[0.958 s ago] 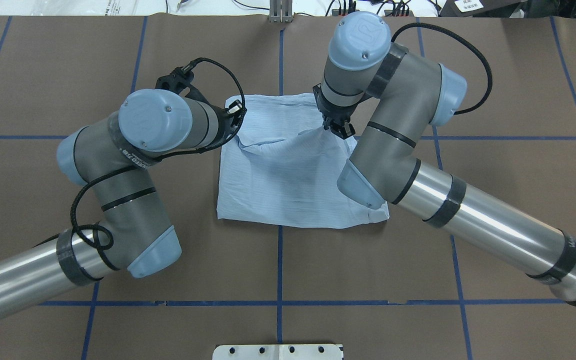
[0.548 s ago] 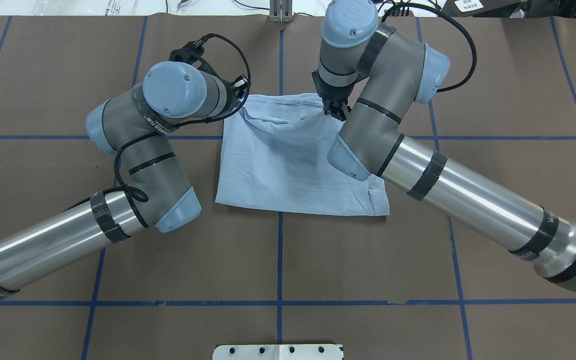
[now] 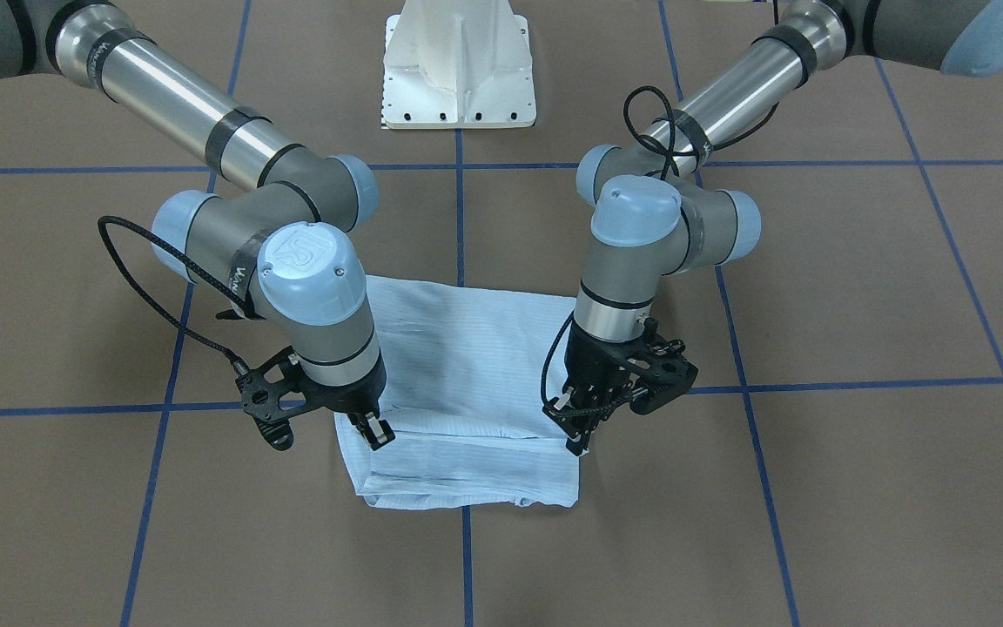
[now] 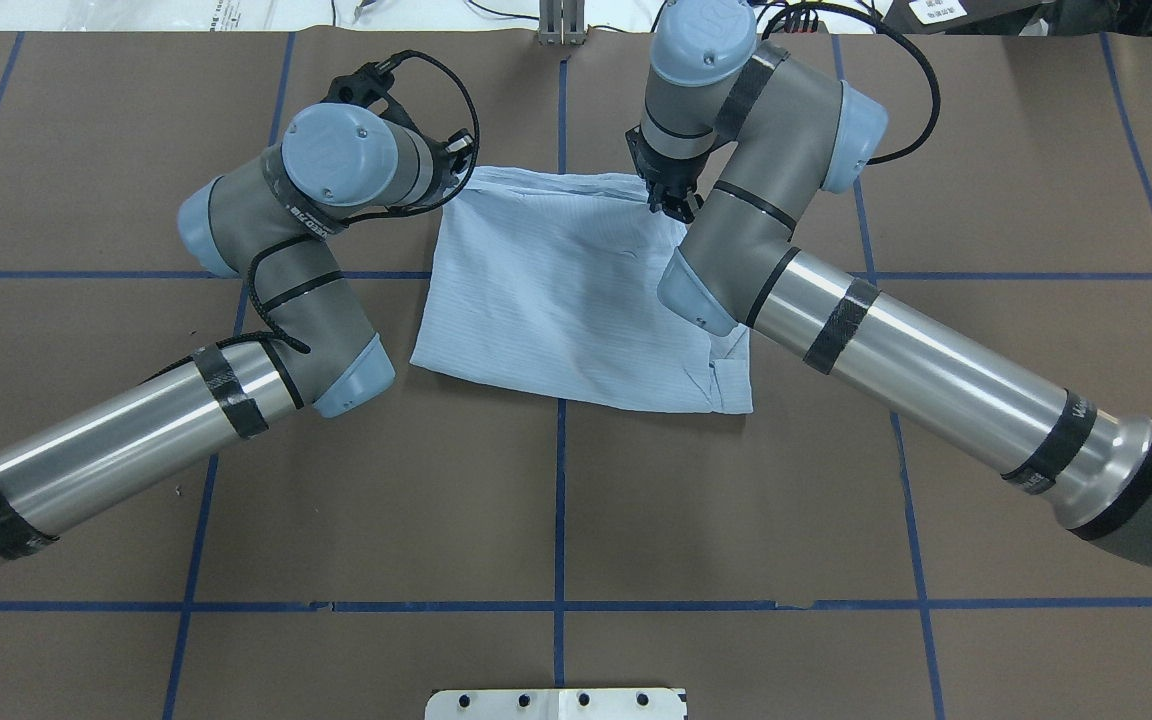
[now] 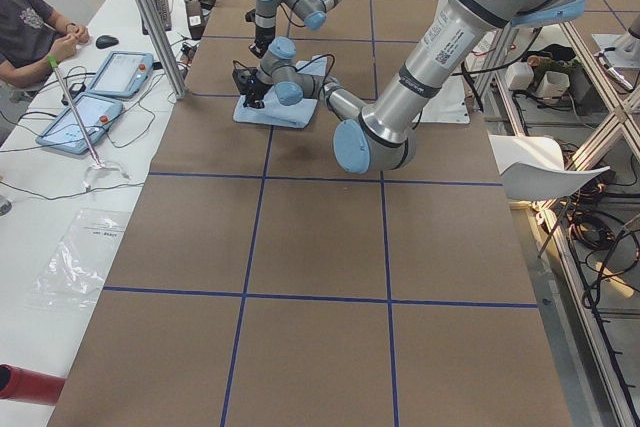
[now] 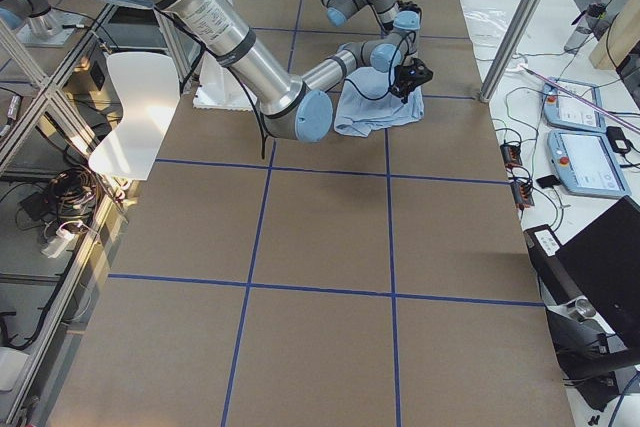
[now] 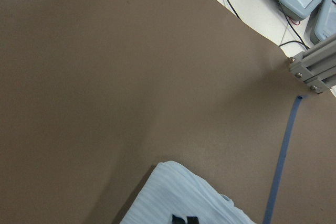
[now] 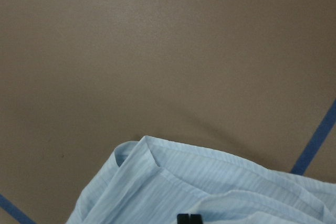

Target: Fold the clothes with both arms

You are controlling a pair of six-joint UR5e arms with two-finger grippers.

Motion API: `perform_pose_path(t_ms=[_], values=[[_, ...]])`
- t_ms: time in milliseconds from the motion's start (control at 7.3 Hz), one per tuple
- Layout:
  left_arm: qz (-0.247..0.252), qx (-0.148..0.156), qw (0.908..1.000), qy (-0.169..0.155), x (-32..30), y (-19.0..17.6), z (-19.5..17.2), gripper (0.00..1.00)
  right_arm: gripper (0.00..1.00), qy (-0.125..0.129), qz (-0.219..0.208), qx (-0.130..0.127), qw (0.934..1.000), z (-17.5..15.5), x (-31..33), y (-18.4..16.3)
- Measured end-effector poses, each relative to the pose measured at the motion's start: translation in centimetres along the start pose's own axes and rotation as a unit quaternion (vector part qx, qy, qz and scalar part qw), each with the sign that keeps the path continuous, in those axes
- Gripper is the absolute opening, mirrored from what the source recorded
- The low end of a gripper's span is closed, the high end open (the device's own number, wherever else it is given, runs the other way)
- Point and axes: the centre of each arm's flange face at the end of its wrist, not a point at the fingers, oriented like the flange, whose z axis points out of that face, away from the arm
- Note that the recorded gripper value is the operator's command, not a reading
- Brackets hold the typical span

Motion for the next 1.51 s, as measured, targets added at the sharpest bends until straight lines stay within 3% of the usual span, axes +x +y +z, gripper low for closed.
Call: perform_pose_path(t_ms=[137, 274, 822, 1095, 1232, 1369, 1506], values=[[0.001, 0.001, 1.0000, 0.001, 0.1, -0.1, 0.7, 0.26, 0.47, -0.003, -0.009, 0.000, 1.0000, 0.4, -0.2, -0.5], [0.006, 0.002, 1.0000, 0.000, 0.3, -0.4, 1.2, 0.29, 0.99, -0.007, -0.016, -0.001, 0.9998, 0.9, -0.8, -0.7], [0.028, 0.022, 0.9993, 0.007, 0.3, -6.2, 1.4, 0.33, 1.00, -0.016, -0.039, -0.007, 0.9991, 0.0, -3.2, -4.7], [0.059, -0.021, 0.9979, 0.019, -1.4, -9.0, -1.4, 0.33, 1.00, -0.019, -0.074, -0.010, 0.9970, -1.0, -2.2, -8.1], [0.104, -0.042, 0.9933, 0.027, -4.6, -10.3, -4.0, 0.48, 1.00, -0.018, -0.103, -0.013, 0.9945, -1.3, -0.4, -10.7], [0.158, -0.059, 0.9853, 0.028, -8.2, -11.2, -7.0, 0.55, 1.00, -0.017, -0.136, -0.014, 0.9905, -1.6, 2.4, -14.3], [0.212, -0.072, 0.9746, 0.017, -11.0, -12.1, -10.1, 1.00, 1.00, -0.015, -0.178, -0.010, 0.9838, -2.1, 5.5, -18.7]])
